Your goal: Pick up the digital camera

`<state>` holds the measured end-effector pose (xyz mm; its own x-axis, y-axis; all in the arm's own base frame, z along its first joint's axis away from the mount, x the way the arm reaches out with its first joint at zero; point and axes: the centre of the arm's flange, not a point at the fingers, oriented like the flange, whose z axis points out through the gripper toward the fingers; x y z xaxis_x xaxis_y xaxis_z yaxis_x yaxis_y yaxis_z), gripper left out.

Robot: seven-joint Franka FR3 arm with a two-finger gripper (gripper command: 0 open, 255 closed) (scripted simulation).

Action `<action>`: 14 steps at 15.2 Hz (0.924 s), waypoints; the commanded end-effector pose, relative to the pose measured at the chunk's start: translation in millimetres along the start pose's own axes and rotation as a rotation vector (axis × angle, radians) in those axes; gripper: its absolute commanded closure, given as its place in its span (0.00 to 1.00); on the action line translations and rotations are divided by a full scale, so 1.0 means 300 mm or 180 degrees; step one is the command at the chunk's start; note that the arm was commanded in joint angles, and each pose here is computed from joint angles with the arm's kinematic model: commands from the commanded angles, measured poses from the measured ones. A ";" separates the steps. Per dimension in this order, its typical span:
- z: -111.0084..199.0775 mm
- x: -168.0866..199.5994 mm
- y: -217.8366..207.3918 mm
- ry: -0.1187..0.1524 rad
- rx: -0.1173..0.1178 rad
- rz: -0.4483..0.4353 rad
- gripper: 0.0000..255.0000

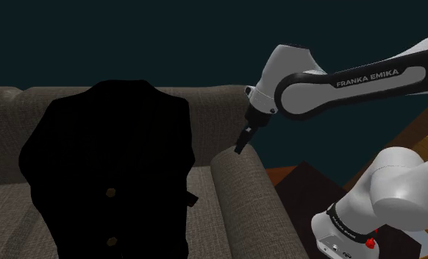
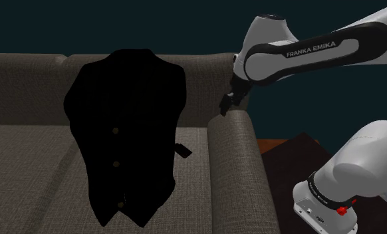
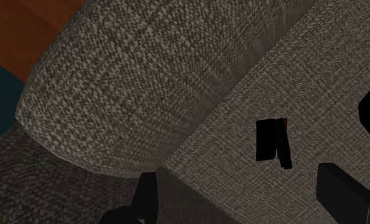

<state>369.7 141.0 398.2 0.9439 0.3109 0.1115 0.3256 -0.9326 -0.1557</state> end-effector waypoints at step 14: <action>0.556 0.202 -0.269 0.0052 0.0148 -0.0388 0.00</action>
<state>407.8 255.1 261.9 0.8998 0.4115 0.1447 0.4331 -0.8826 -0.1830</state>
